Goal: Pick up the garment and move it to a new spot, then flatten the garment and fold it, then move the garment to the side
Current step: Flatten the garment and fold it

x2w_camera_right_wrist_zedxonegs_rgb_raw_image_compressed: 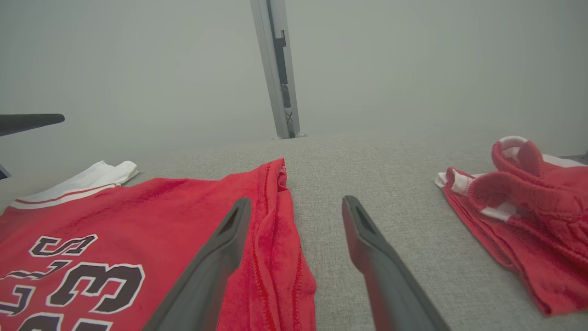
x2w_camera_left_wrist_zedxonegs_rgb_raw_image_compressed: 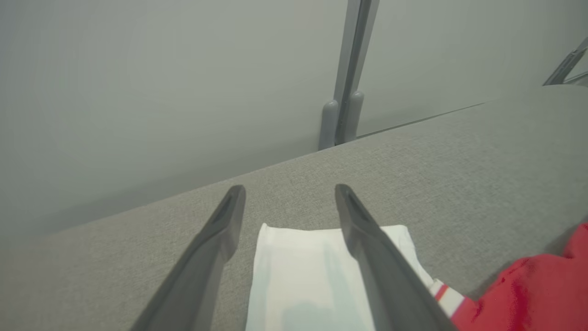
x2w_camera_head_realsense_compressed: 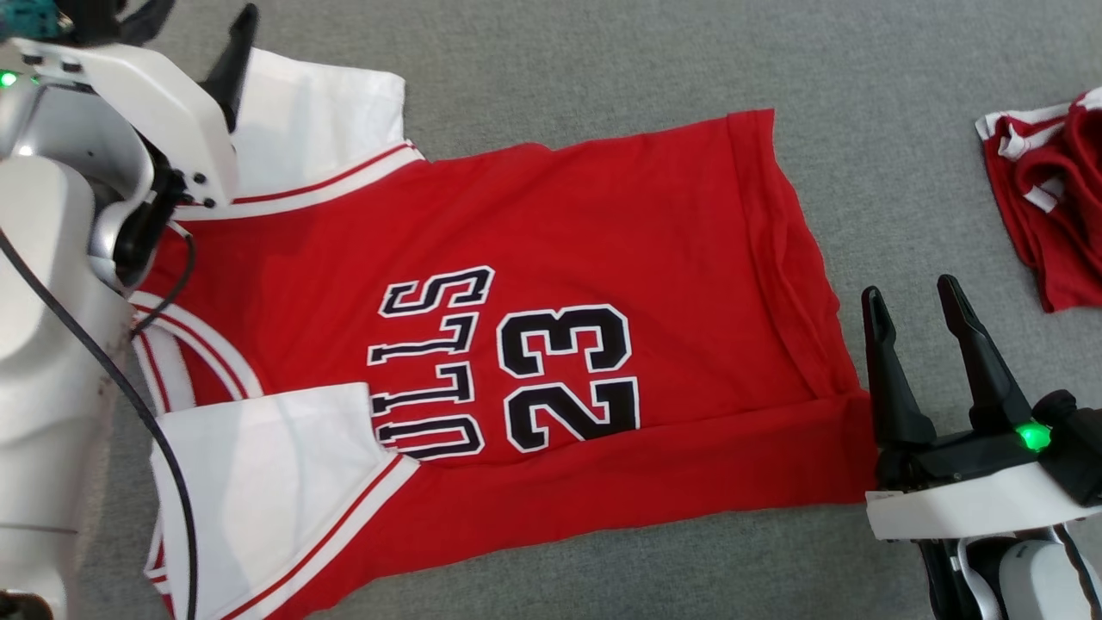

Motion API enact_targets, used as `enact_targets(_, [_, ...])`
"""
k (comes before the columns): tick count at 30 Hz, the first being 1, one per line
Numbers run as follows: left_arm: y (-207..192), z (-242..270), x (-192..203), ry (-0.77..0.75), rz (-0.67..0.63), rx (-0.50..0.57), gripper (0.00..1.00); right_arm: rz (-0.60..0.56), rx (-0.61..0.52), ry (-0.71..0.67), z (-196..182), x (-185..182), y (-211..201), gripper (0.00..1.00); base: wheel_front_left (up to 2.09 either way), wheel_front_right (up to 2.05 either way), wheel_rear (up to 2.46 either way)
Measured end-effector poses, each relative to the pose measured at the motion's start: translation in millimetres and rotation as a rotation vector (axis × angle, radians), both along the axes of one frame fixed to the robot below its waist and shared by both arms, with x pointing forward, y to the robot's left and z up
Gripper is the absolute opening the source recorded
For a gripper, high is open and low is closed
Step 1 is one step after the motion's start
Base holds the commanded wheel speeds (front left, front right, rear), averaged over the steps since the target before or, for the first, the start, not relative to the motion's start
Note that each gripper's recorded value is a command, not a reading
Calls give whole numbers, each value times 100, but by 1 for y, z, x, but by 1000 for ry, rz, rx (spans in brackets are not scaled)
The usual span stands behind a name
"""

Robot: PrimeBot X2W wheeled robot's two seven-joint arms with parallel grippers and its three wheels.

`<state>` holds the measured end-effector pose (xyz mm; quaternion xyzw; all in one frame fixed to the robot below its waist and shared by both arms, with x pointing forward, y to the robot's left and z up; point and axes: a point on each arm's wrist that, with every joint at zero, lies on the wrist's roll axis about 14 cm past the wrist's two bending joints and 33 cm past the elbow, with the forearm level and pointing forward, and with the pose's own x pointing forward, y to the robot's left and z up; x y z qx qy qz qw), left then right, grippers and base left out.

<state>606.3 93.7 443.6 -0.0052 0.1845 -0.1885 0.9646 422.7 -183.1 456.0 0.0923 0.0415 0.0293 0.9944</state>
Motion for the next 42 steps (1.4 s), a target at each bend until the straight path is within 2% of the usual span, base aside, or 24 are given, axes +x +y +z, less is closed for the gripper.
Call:
enact_targets(4, [4, -50, 21, 150, -3, 33, 100, -35, 0, 43, -21, 1, -10, 100, 0, 0, 0])
enact_targets(10, [11, -102, 26, 299, 1, 71, 100, -74, -9, 86, -39, -4, -22, 100, 0, 0, 0])
enact_targets(15, [12, -112, 28, 368, 3, 73, 100, -89, -9, 103, -45, -8, -26, 100, 0, 0, 0])
enact_targets(17, [12, -114, 24, 409, 3, 68, 0, -92, -13, 100, -45, -7, -28, 100, 0, 0, 0])
enact_targets(21, [7, -112, 19, 435, -23, 76, 0, -85, -41, 65, -35, 6, -37, 100, 0, 0, 0])
enact_targets(29, [1, -99, 12, 402, -54, 79, 0, 24, -52, 58, -19, 64, -38, 100, 0, 0, 0])
enact_targets(30, [-2, -96, 9, 398, -63, 76, 0, 69, -42, 74, -19, 83, -31, 100, 0, 0, 0])
enact_targets(32, [-8, -90, 8, 380, -77, 73, 0, 127, -76, 93, -22, 98, -23, 100, 0, 0, 0])
enact_targets(35, [-13, -83, 6, 363, -88, 62, 0, 217, -67, 123, -30, 117, 4, 100, 0, 0, 0])
enact_targets(42, [-9, -79, 4, 338, -87, 59, 0, 347, -39, 230, -60, 126, 41, 100, 0, 0, 0])
